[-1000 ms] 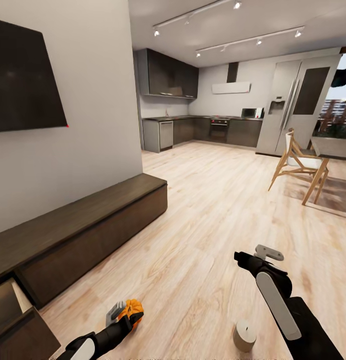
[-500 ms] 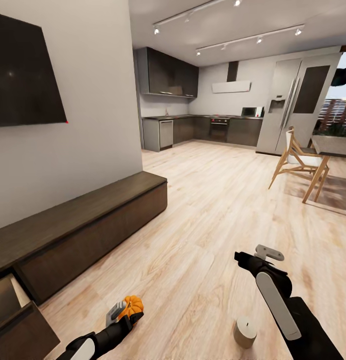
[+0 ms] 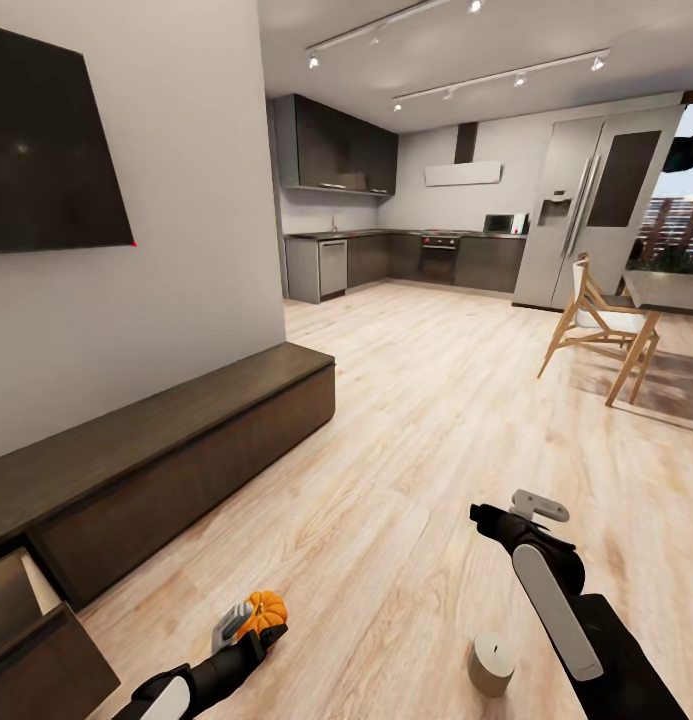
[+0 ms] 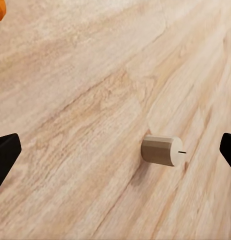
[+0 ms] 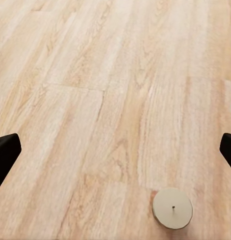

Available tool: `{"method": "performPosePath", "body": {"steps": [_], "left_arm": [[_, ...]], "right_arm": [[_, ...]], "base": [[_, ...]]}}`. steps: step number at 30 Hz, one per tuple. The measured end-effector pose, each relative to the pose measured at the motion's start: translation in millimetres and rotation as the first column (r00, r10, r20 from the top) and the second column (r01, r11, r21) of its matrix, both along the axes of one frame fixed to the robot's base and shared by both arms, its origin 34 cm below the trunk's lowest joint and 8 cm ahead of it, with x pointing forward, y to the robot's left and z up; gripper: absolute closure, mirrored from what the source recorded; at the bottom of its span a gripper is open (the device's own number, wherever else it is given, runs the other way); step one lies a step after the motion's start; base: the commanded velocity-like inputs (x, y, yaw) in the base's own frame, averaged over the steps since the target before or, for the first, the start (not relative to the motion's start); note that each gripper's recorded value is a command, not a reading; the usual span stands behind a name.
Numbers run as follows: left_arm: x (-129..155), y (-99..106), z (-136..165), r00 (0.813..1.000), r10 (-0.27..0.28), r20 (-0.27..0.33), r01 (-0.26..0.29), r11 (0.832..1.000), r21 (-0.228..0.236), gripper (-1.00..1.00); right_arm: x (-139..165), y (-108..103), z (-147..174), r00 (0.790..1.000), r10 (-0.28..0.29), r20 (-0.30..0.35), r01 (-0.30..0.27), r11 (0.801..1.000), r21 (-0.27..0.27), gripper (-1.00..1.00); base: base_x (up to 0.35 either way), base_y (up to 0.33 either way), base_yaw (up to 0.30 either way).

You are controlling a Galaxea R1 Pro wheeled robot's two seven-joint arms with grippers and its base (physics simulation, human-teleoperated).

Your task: Place each of the two pumpkins and all three candles from the living room inside a cabinet in the living room (use any cabinet), then make sure every cabinet is closed, and position the cauldron so it is next to a table in the living room.

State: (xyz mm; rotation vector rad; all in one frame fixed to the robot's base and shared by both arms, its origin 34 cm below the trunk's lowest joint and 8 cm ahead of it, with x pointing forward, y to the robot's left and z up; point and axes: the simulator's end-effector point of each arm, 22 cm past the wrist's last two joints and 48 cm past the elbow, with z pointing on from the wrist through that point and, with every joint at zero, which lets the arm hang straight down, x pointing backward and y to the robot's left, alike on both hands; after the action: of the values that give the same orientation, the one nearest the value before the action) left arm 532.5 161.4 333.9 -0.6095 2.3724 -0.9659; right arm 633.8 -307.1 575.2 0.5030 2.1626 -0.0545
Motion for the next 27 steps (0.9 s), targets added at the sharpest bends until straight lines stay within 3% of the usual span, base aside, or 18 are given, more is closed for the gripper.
{"method": "performPosePath", "body": {"steps": [9,27], "left_arm": [[0.1,-0.2,-0.2,1.0,0.001,-0.001,-0.001,1.0,-0.001,-1.0],[3.2,-0.6,6.7,1.0,-0.002,0.017,0.002,1.0,0.002,-1.0]], "right_arm": [[0.2,-0.1,-0.3,1.0,-0.001,0.0,0.001,1.0,0.0,-1.0],[-0.4,-0.1,8.0,1.0,-0.001,0.015,0.001,1.0,0.0,-1.0]], "base": [[-0.167,0.039,0.021],[-0.022,0.005,0.235]]}}
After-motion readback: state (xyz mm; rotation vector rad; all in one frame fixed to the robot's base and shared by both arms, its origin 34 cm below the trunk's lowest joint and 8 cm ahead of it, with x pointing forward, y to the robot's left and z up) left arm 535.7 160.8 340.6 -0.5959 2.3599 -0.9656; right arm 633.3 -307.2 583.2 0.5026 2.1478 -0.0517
